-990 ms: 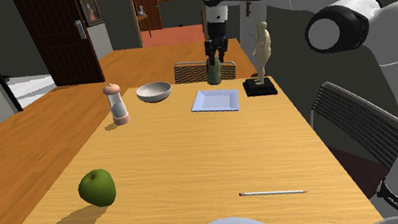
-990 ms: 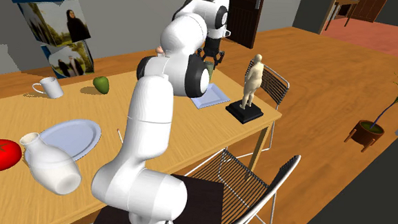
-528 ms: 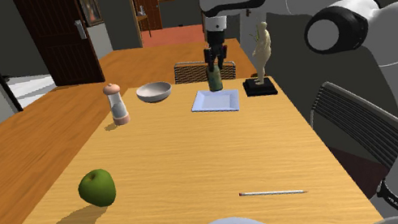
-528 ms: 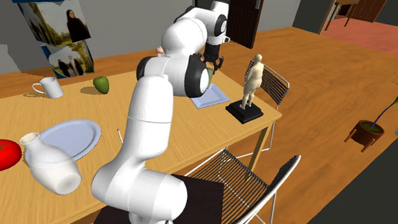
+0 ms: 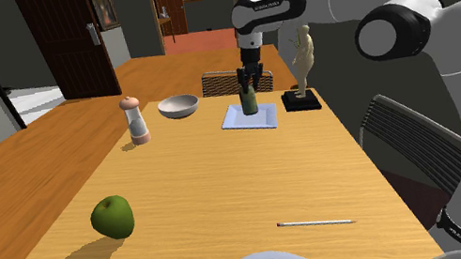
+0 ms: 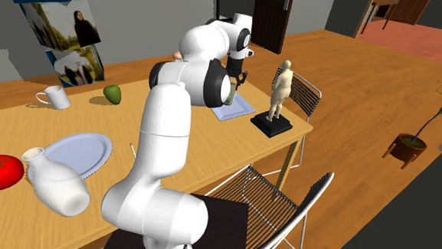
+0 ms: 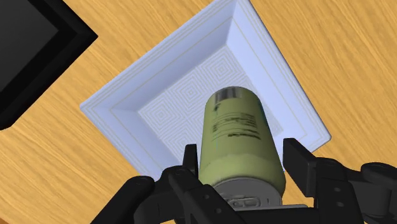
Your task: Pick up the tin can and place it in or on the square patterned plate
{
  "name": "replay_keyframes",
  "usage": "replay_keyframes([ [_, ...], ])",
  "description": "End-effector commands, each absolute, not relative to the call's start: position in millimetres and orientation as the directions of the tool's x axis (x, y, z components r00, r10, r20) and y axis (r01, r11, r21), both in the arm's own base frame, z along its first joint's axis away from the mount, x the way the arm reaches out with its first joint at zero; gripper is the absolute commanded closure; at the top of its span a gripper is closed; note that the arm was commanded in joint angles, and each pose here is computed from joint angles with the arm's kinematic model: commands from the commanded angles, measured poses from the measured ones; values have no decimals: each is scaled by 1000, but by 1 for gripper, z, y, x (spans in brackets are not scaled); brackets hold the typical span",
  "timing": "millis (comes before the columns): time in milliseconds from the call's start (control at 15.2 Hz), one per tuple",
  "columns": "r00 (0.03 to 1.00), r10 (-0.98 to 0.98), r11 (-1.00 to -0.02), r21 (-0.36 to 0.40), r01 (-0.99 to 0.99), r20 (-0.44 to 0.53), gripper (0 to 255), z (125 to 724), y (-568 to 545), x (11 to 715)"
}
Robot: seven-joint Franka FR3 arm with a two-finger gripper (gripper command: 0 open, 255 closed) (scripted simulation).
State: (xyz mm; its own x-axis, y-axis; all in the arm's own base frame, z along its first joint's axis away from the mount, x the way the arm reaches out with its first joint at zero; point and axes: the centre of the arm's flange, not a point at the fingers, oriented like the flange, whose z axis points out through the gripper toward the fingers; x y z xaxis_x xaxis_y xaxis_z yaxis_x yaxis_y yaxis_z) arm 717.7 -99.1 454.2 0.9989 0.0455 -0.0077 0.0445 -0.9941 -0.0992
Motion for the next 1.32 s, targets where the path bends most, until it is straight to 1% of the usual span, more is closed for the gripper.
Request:
replay_keyframes([
  [0, 999, 46, -994, -99, 45, -7, 255, 444, -100, 717],
  [198, 999, 46, -994, -99, 45, -7, 255, 429, -100, 717],
  [726, 999, 46, -994, -99, 45, -7, 255, 429, -100, 717],
  [792, 999, 46, -994, -99, 45, -7, 0, 429, -99, 716],
  [1122, 999, 46, -994, -99, 45, -7, 0, 429, -100, 717],
  [1254, 999, 46, -994, -99, 45, -7, 0, 455, -102, 717],
])
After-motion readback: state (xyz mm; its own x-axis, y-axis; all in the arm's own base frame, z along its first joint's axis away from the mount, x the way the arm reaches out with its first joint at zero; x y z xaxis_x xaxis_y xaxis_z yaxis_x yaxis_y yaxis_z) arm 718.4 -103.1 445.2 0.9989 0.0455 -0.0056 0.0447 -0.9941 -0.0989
